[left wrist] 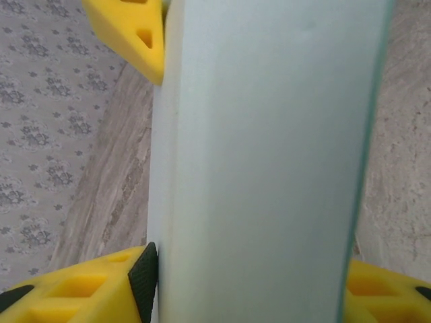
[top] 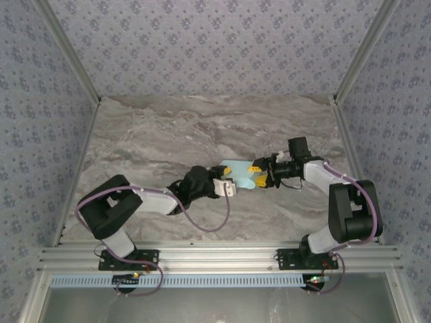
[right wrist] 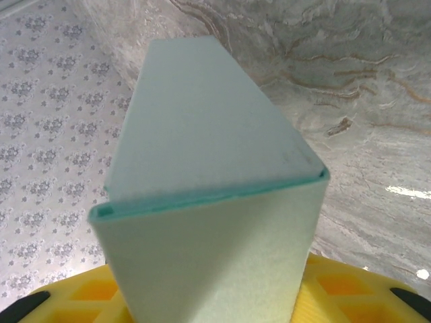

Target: Fold the paper box

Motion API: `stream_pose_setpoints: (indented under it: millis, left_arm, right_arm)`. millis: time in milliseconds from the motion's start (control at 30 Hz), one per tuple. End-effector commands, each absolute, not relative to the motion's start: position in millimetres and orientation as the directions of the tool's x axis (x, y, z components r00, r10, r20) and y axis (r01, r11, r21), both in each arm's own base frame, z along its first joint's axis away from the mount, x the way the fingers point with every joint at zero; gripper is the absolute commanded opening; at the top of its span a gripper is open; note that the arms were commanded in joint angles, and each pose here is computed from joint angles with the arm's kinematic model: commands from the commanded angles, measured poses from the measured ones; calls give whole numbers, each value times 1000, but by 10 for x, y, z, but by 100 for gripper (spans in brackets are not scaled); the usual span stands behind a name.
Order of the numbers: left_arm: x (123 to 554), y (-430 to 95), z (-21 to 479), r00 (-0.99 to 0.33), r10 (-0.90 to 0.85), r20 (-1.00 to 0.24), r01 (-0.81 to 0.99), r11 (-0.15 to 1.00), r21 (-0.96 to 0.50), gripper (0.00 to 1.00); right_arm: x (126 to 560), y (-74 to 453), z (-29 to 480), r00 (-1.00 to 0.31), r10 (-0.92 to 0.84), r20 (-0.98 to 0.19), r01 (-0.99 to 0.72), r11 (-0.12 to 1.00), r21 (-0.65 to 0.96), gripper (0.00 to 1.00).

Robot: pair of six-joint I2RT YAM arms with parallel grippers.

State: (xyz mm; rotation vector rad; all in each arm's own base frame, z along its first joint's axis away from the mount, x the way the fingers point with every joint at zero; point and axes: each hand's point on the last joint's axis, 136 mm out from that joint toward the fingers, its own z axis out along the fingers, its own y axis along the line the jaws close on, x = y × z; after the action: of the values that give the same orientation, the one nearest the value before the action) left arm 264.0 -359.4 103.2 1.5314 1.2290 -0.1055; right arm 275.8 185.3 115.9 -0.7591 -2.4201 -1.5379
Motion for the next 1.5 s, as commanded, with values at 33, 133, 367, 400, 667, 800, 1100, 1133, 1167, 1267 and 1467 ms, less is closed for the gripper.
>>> stream_pose_setpoints:
  millis: [33,133,367,400,667,800,1100,1133,1167,1267,1467]
  left_arm:
    - [2666,-3622,1298,459,606,-649,709,190,679,51]
    - [2619,-3581,1248,463,623,-631,716,156,680,49]
    - [2559,-3492,1185,444,663,-603,741,107,663,40]
    - [2553,-3475,1200,443,666,-600,742,103,662,40]
    - [2429,-3289,1276,365,748,-555,835,1,550,42]
    - [2226,-3100,1327,282,810,-514,909,-54,414,42]
    - [2001,-2894,1131,113,910,-399,989,-63,135,45]
    - [2000,-2875,1088,98,918,-383,993,-63,104,45]
    - [2042,-2872,1047,78,925,-372,995,-51,82,44]
    - [2181,-2889,969,18,931,-363,999,-7,33,45]
    - [2279,-3032,906,7,931,-365,1000,-5,8,48]
  right_arm:
    - [2674,1901,1204,-852,296,432,516,337,788,53]
    - [2668,1900,1176,-853,295,431,516,341,786,54]
    - [2640,1876,1088,-854,296,429,516,372,771,62]
    - [2632,1865,1074,-857,297,421,512,389,766,66]
    - [2552,1867,1183,-930,214,300,367,477,799,82]
    - [2580,1755,1243,-950,227,216,307,536,786,85]
    - [2875,1670,1289,-971,239,12,153,580,800,85]
    - [2892,1650,1276,-971,241,-3,145,595,791,85]
    - [2901,1632,1270,-971,238,-23,130,606,785,85]
    - [2887,1665,1301,-977,197,-80,57,606,794,85]
    - [2800,1682,1339,-969,133,-209,-77,640,765,85]
